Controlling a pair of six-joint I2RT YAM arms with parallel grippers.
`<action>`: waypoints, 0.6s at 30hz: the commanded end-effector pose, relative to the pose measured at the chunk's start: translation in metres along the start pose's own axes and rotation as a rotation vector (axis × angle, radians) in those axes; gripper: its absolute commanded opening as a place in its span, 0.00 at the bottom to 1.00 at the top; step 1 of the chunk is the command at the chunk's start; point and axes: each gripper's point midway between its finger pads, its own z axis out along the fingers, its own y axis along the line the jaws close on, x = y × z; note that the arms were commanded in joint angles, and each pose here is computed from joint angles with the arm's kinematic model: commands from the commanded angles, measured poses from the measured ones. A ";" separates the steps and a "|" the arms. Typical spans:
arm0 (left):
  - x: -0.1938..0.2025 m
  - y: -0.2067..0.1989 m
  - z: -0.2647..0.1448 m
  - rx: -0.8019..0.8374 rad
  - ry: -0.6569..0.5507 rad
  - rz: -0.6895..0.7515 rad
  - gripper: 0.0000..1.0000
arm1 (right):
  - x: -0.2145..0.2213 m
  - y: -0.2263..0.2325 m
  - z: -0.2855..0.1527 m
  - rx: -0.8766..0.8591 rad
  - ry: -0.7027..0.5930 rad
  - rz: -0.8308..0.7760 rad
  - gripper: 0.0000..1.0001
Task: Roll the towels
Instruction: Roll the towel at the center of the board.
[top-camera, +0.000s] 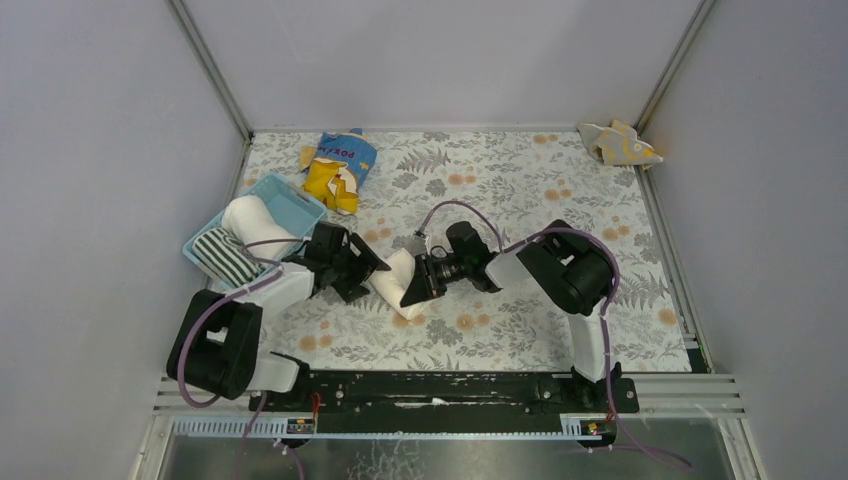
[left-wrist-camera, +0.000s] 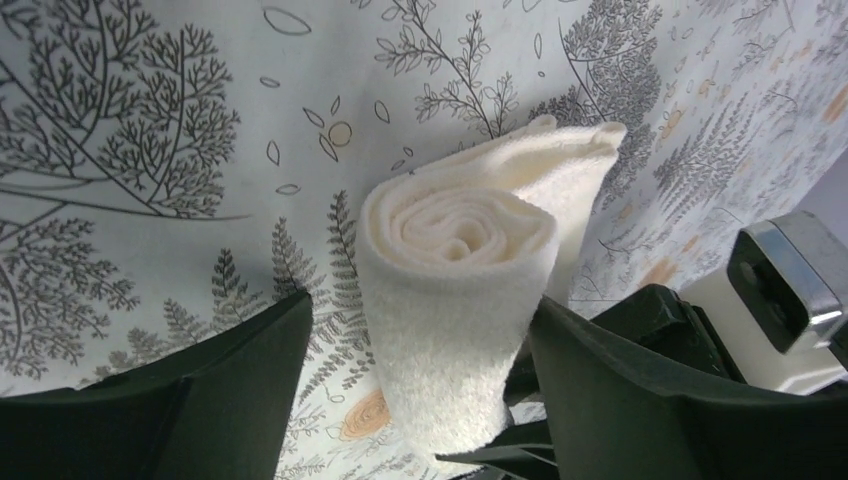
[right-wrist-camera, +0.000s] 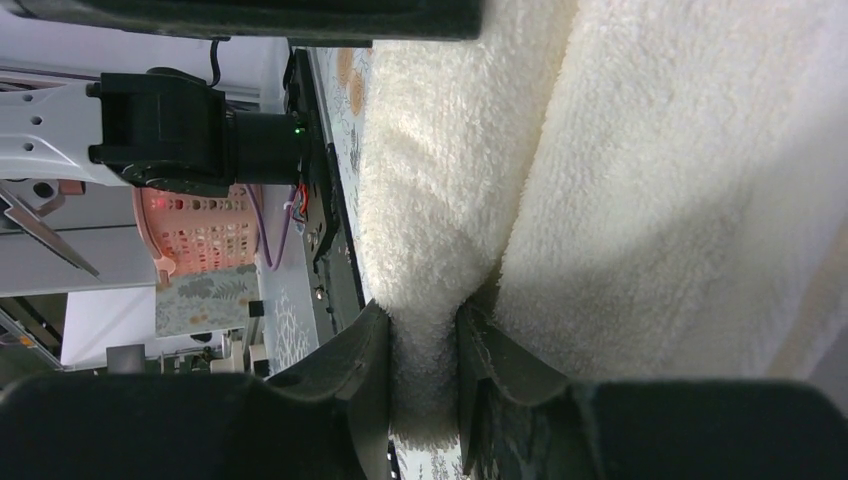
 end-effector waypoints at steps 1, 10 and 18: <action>-0.011 0.005 0.013 -0.035 -0.044 0.011 0.74 | 0.019 -0.021 0.000 0.069 0.046 0.096 0.27; -0.009 0.026 0.035 -0.136 -0.021 0.051 0.56 | 0.003 -0.026 -0.026 0.318 0.022 -0.049 0.43; -0.003 0.037 0.039 -0.193 -0.001 0.098 0.49 | -0.013 -0.009 -0.057 0.652 -0.010 -0.307 0.57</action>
